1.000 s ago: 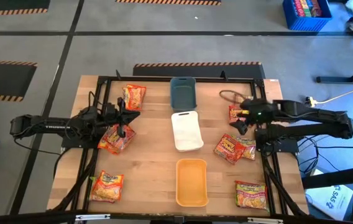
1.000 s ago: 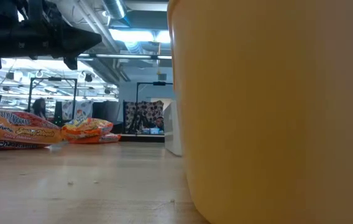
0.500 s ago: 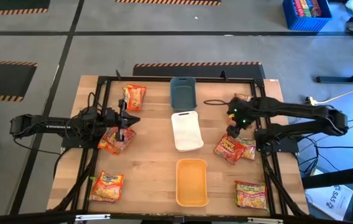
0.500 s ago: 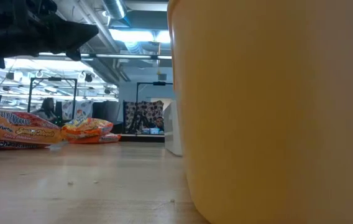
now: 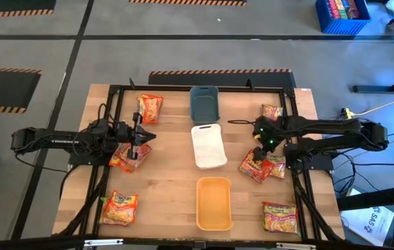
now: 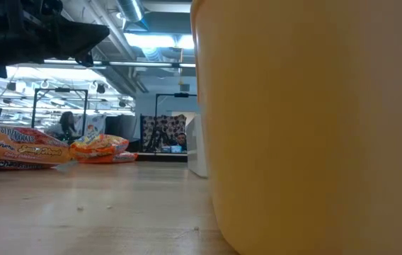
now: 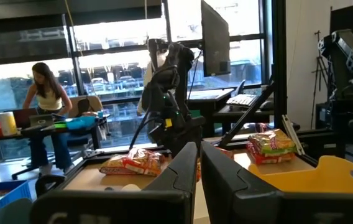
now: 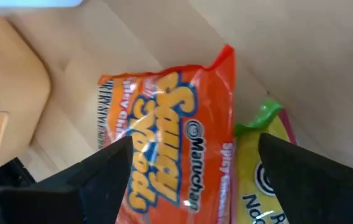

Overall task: Sort Maruchan noodles
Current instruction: Put the red noodle pack into the blue bin

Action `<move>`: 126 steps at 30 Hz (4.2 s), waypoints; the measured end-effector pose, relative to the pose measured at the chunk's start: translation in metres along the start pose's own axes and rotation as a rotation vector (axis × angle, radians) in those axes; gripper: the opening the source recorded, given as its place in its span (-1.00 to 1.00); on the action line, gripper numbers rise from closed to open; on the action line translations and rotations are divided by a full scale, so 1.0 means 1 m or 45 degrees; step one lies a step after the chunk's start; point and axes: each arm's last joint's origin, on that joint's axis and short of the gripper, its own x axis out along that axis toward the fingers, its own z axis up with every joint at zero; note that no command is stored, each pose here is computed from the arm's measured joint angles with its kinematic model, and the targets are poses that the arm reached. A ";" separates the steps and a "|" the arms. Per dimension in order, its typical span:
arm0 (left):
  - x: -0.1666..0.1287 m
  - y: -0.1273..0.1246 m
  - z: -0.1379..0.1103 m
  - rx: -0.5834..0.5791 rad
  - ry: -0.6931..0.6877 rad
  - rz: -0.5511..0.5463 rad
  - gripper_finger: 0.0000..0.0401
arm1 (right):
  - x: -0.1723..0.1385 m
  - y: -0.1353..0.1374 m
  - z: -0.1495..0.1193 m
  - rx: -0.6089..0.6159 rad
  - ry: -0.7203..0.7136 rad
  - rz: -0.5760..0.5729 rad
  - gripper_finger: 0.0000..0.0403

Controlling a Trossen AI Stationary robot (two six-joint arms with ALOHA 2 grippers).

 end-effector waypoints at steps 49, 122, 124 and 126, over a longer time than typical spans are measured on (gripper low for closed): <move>0.000 0.003 0.007 0.016 -0.082 0.123 -0.92 | -0.060 0.066 0.049 -0.386 -0.205 0.104 -0.68; -0.001 0.009 0.005 0.203 -0.030 0.391 -0.92 | -0.095 0.091 0.306 -1.160 -0.488 -0.681 -0.66; -0.001 0.009 0.005 0.203 -0.026 0.390 -0.92 | -0.092 0.090 0.308 -1.176 -0.488 -0.679 -0.66; -0.001 0.009 0.005 0.203 -0.024 0.390 -0.92 | -0.091 0.090 0.310 -1.186 -0.496 -0.670 -0.66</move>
